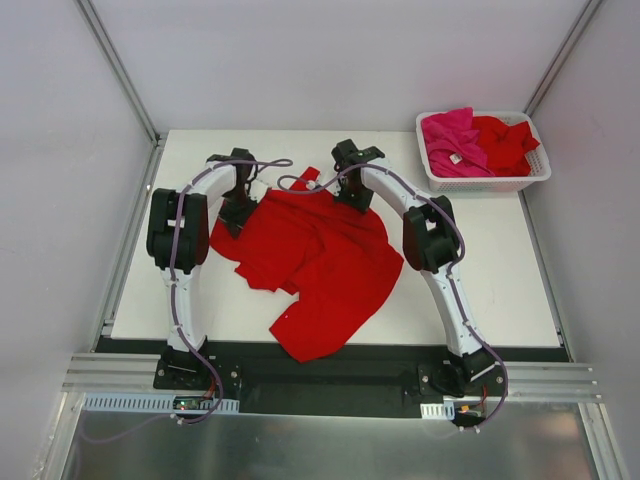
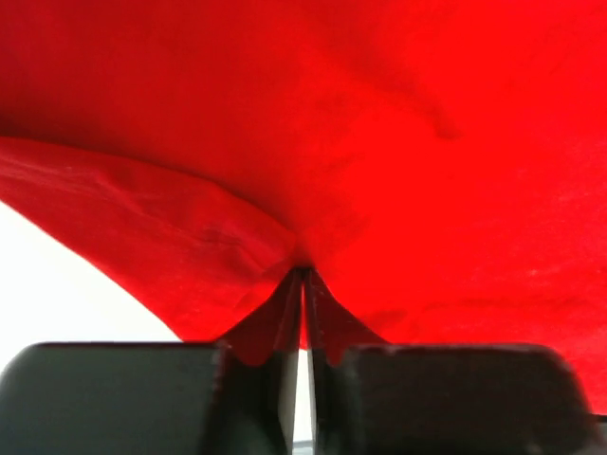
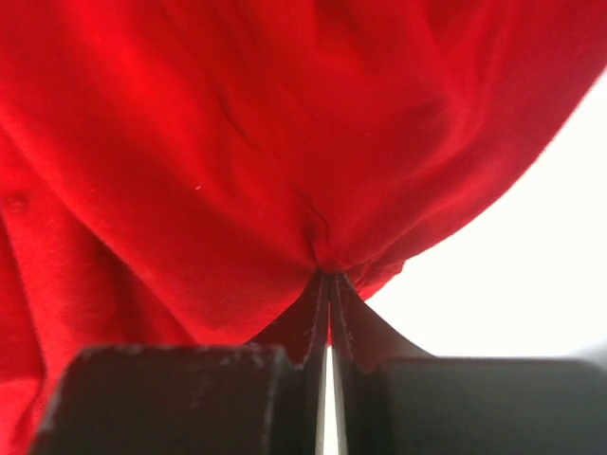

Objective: Fold and stack the t-shirts

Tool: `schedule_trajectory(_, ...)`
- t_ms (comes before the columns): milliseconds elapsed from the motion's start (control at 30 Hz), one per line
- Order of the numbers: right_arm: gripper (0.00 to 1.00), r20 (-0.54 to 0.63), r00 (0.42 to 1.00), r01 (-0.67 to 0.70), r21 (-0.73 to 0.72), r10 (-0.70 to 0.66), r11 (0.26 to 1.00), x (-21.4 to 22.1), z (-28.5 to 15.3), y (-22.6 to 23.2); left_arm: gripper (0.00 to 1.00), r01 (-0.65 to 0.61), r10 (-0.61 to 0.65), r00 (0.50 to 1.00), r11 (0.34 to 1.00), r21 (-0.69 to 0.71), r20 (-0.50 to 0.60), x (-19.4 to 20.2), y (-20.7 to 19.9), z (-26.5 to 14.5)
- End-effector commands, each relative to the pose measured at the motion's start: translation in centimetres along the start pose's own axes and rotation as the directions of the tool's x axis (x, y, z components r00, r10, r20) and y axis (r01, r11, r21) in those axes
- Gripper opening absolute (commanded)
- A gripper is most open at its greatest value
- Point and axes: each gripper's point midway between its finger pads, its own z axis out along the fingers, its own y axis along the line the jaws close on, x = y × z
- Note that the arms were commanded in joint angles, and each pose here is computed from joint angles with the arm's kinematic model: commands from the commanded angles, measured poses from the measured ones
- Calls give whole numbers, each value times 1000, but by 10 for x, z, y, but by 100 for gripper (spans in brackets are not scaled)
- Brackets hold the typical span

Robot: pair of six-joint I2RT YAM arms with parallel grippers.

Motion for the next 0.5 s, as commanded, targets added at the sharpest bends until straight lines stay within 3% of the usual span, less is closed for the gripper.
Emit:
schedule_trajectory(0, 1, 62, 997, -55, 109, 48, 993, -7, -41, -24, 0, -18, 16, 999, 999, -49, -42, 15, 7, 1)
schedule_trajectory(267, 1, 129, 988, -103, 185, 79, 977, -15, -58, -46, 0, -30, 26, 999, 992, -123, -32, 35, 17, -14)
schedule_trajectory(367, 1, 122, 989, -104, 171, 84, 980, -12, -54, -42, 17, -34, 38, 999, 981, -192, 15, 25, 29, -37)
schedule_trajectory(400, 1, 119, 989, -105, 168, 85, 980, -11, -53, -41, 32, -29, 42, 998, 976, -215, 53, 19, 32, -51)
schedule_trajectory(467, 1, 118, 989, -105, 160, 87, 982, -11, -51, -39, 45, -38, 56, 996, 969, -243, 65, 16, 37, -60)
